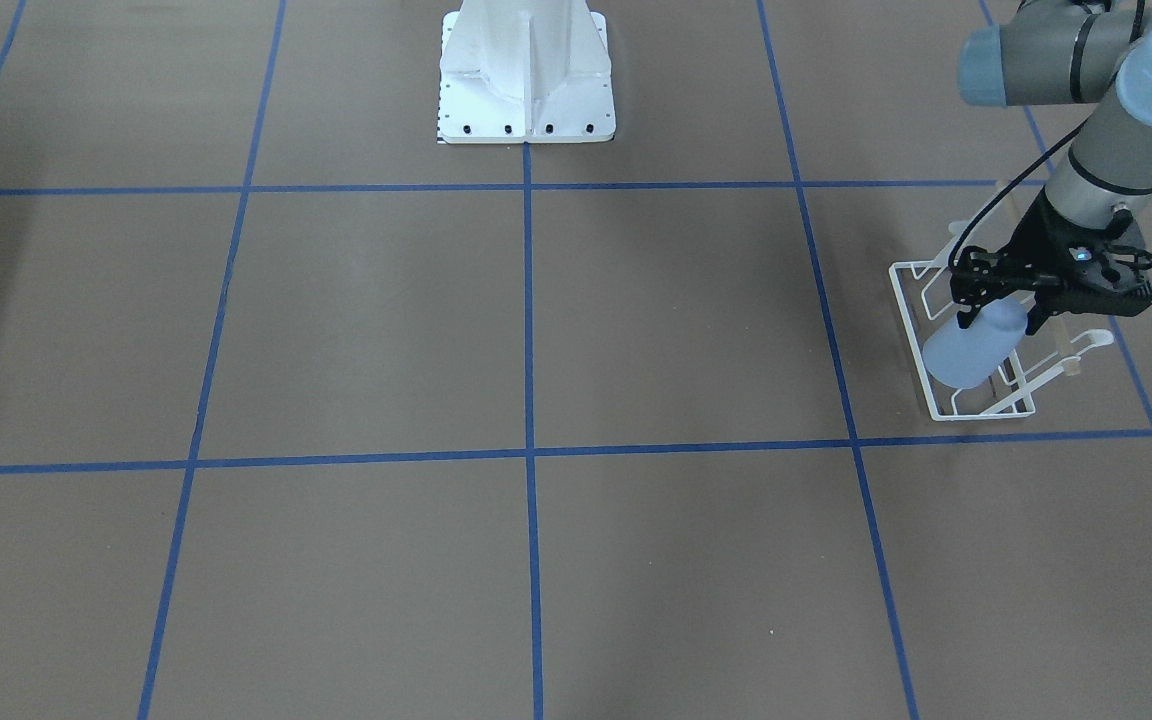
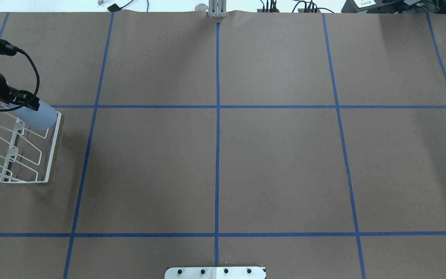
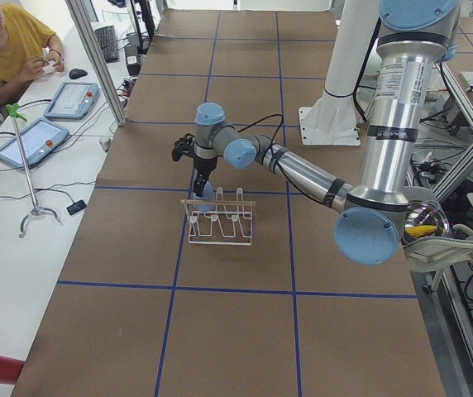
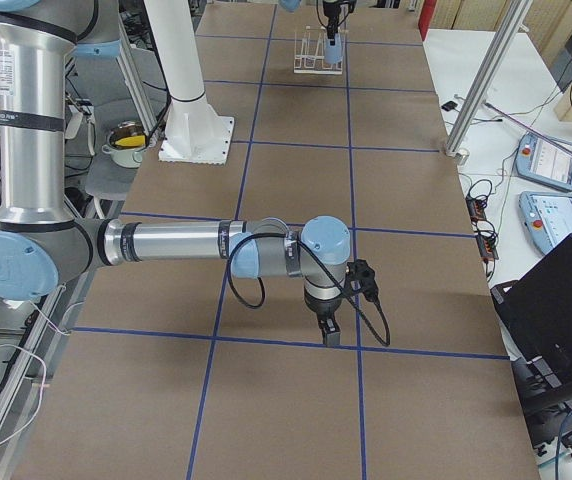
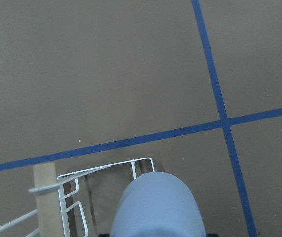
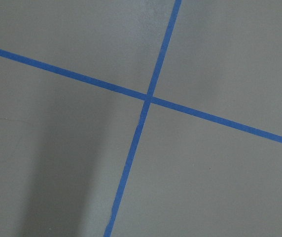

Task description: Hang cup on cup holder

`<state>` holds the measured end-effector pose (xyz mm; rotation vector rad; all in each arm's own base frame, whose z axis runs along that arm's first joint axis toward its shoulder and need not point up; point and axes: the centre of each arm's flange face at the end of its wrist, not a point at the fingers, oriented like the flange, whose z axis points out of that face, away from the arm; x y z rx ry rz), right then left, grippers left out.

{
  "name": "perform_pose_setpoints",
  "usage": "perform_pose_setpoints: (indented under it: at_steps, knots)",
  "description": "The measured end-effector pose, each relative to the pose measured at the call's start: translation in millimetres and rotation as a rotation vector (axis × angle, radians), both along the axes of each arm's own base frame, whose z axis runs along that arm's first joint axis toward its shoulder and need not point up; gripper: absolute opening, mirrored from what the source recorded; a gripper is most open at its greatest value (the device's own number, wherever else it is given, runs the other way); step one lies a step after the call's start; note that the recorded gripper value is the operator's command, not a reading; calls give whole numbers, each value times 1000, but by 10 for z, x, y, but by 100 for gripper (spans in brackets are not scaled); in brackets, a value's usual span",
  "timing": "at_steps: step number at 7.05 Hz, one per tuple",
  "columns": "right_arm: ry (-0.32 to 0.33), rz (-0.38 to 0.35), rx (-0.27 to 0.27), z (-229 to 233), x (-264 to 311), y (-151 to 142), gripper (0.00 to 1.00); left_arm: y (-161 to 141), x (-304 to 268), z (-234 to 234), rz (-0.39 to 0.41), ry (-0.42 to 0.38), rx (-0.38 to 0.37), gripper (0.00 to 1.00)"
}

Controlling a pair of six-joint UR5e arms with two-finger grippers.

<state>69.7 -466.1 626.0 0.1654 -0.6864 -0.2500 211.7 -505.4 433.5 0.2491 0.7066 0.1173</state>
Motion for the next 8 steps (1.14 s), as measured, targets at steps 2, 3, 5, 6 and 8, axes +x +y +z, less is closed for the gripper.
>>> perform_pose_setpoints:
  at_steps: [2, 3, 5, 6, 8]
  knots:
    - [-2, 0, 0, -2, -1, 0, 100, -32, 7, -60, -9, -10, 13, 99]
    - [-4, 0, -1, -2, -3, 1, 100, -58, -60, -121, 0, -17, 11, 99]
    - [-2, 0, -6, 21, -2, 13, 100, -196, -715, -194, 70, -74, 32, 99]
    - [-2, 1, -9, 35, -1, 20, 100, -245, -1198, -82, 106, -96, 49, 99]
    - [-5, 1, -14, 54, -3, 25, 100, -165, -2036, 392, 147, -97, 60, 99]
